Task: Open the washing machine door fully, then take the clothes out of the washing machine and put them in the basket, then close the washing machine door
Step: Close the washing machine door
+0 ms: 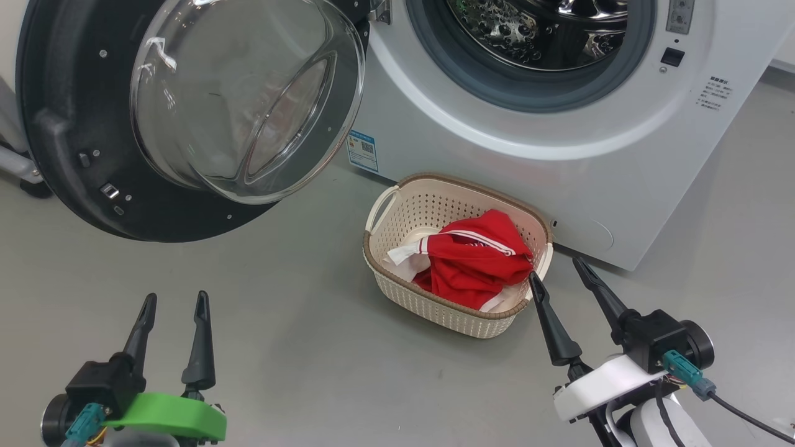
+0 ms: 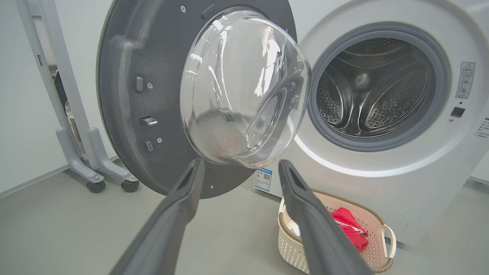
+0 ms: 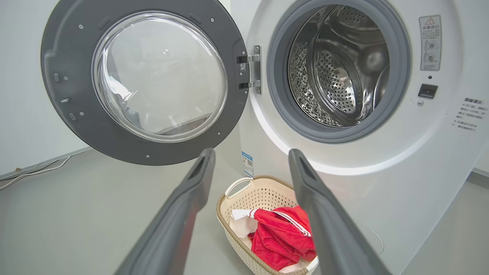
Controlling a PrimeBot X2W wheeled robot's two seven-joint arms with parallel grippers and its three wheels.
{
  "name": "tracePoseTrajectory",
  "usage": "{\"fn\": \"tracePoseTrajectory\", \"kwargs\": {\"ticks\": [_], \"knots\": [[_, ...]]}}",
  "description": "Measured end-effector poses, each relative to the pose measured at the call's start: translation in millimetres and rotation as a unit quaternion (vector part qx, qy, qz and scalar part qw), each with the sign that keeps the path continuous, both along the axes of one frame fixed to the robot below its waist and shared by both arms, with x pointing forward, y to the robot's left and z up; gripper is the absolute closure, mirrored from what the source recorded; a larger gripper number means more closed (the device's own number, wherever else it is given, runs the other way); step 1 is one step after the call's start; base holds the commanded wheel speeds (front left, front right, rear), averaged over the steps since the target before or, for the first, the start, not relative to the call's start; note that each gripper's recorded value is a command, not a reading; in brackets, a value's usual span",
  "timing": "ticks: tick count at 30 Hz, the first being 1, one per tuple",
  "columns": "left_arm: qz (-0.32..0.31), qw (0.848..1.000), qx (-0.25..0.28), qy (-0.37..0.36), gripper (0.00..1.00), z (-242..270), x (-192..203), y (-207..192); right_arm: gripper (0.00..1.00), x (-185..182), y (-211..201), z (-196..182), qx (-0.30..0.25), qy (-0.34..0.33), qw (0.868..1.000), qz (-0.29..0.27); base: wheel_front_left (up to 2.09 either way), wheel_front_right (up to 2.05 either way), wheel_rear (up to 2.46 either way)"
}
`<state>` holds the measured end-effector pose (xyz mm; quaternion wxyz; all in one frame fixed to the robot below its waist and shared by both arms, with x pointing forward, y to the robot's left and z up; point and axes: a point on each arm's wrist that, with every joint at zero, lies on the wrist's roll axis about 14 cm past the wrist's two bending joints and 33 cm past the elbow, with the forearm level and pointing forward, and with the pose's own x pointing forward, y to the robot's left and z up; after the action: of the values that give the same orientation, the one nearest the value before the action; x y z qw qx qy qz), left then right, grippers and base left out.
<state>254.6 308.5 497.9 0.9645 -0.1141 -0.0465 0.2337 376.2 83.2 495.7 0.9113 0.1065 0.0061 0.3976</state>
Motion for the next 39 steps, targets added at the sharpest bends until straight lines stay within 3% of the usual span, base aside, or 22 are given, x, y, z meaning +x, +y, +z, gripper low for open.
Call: {"fn": "tracePoseTrajectory", "kwargs": {"ticks": [32, 33, 34, 35, 39], "knots": [[-0.002, 1.000, 0.002, -0.004, 0.00, 2.4, 1.7, -0.6, 0.00, 0.5, -2.2, -0.8, 0.000, 0.002, 1.000, -0.003, 0.00, 0.00, 0.00], [-0.002, 1.000, 0.002, -0.004, 0.21, 2.3, 1.8, -0.7, 0.00, 0.5, -2.3, -0.9, 0.000, 0.003, 1.000, -0.003, 0.00, 0.00, 0.00], [-0.002, 1.000, 0.001, -0.003, 0.78, 1.5, 1.8, -0.8, 0.00, 0.6, -2.4, -1.1, 0.000, 0.003, 1.000, -0.003, 0.00, 0.00, 0.00], [-0.002, 1.000, -0.001, -0.001, 1.00, 0.1, 1.4, -0.7, 0.00, 0.5, -2.3, -1.3, 0.000, 0.003, 1.000, -0.003, 0.00, 0.00, 0.00], [0.008, 1.000, -0.001, 0.009, 1.00, -4.7, -1.5, 3.3, 0.00, -0.7, -0.1, -4.2, 0.001, 0.008, 1.000, 0.002, 0.00, 0.00, 0.00]]}}
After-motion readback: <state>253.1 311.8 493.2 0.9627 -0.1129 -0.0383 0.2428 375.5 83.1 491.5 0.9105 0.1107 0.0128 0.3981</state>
